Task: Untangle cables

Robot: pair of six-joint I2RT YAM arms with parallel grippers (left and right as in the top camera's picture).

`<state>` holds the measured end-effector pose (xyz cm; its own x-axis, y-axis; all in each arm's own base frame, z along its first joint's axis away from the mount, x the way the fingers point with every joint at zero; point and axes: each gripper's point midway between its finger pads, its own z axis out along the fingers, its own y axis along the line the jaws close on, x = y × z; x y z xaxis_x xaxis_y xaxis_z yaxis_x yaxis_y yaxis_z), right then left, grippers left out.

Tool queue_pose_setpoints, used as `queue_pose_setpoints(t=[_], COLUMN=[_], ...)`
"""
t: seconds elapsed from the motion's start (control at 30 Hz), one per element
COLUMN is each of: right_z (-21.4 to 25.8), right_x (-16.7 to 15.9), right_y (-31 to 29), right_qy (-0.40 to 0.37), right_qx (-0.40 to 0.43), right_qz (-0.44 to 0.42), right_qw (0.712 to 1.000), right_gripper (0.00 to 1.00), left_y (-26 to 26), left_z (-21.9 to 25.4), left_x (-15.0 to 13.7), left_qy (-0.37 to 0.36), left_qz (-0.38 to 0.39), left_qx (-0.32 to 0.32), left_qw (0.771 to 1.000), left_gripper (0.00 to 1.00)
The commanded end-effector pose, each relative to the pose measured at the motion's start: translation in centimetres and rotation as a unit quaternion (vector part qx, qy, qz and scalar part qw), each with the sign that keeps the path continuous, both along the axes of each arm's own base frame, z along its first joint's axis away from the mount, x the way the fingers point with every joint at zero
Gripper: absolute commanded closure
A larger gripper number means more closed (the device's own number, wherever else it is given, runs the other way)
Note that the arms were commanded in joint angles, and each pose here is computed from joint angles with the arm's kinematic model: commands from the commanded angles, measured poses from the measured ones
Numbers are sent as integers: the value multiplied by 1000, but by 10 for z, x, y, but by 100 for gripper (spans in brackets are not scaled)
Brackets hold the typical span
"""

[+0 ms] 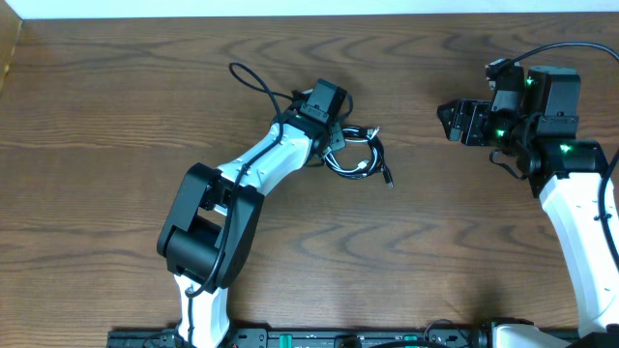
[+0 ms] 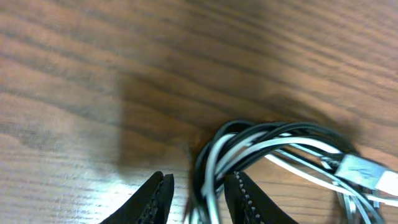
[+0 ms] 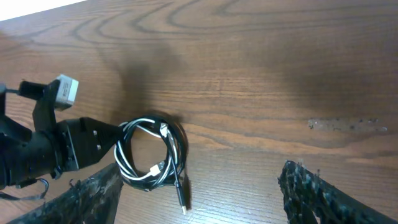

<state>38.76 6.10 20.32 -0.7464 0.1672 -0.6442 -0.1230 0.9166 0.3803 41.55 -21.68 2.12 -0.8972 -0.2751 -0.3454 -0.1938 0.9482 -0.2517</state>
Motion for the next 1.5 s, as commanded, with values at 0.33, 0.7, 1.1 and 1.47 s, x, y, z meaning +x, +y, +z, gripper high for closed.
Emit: queue_pose_setpoints(t=[0.33,0.7,1.1,1.47], right_z=[3,7,29,39], right_x=[1,3,4,-3], right_y=[2,4,51,83], right_qy=[2,-7,-53,-68], right_qx=[2,5,45,86], right_qz=[-1,3,82,146], right_qw=[1000,1000,994,983], right_gripper=[22,20,19,19], left_y=[11,-3,-39,-62], left_z=[-27,47,164,211], left_x=[-6,4,-19,-22], left_qy=[26,-49,-129,-145], left_qz=[70,-2,-116,-191], left_qx=[6,-25,-151,-291], left_qw=[997,998,973,926], left_gripper=[92,93,93,93])
